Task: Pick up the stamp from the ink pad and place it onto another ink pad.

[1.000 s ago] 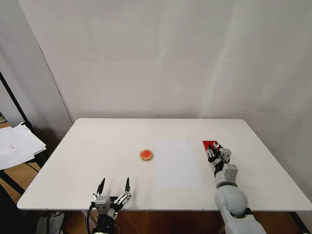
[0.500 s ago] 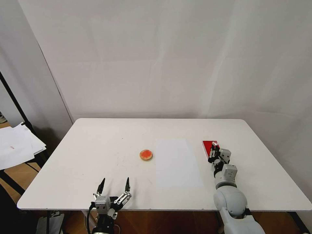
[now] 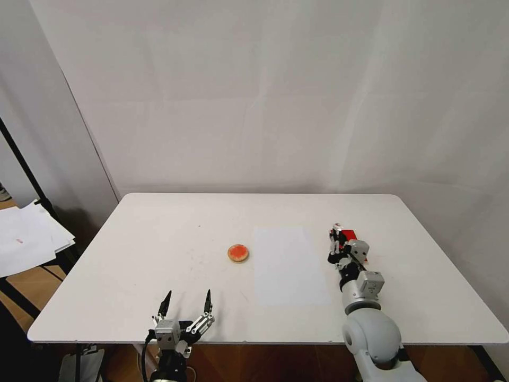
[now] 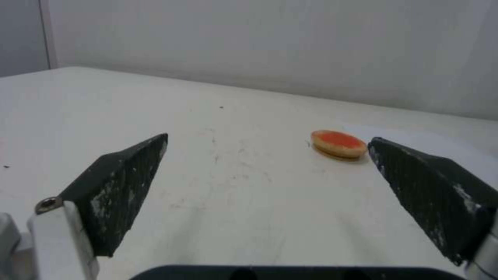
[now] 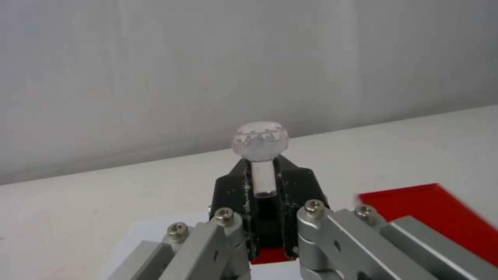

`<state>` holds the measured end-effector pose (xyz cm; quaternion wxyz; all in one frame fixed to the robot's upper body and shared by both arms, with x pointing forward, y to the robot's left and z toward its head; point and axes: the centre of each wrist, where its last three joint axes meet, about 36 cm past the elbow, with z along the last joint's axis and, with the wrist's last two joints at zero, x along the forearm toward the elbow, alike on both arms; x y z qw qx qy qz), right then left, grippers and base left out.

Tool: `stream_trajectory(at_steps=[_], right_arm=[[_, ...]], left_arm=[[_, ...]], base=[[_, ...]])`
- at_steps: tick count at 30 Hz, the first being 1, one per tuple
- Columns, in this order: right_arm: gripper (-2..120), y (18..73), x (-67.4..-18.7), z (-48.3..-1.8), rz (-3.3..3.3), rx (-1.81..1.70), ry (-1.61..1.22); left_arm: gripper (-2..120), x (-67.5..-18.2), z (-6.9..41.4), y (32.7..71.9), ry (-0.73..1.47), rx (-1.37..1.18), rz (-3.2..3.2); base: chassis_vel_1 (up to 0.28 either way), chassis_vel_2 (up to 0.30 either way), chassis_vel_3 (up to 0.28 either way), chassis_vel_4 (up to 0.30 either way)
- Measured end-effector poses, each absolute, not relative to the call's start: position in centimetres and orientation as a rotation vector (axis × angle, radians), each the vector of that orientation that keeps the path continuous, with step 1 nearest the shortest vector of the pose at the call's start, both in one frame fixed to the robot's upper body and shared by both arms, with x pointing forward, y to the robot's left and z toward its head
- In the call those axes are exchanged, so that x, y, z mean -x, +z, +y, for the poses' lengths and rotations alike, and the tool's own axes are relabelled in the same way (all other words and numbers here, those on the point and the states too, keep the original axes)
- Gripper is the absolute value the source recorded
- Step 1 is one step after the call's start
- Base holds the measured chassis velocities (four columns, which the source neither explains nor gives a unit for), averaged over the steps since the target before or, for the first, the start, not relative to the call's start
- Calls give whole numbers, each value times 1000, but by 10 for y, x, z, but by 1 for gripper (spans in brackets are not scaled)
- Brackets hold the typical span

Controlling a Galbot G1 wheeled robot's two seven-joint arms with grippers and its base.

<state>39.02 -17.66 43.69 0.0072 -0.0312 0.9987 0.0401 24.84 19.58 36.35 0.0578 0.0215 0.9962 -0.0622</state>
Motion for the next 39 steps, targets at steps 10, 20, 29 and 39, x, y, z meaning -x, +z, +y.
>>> stream_trajectory(at_steps=[10,20,29,39], right_arm=[[7,428,-337,-130,3173,391,291],[7,408,-340,-122,3177,381,285],[7,391,-335,-123,3213,365,260],[7,381,-318,-116,3257,396,251]], left_arm=[[102,-248,196,363,-189,-65,3019],[102,-248,196,363,-189,-65,3019],[102,-248,196,363,-189,-65,3019],[102,-248,196,363,-189,-65,3019]], base=[[0,0,0,0],[0,0,0,0],[0,0,0,0],[0,0,0,0]])
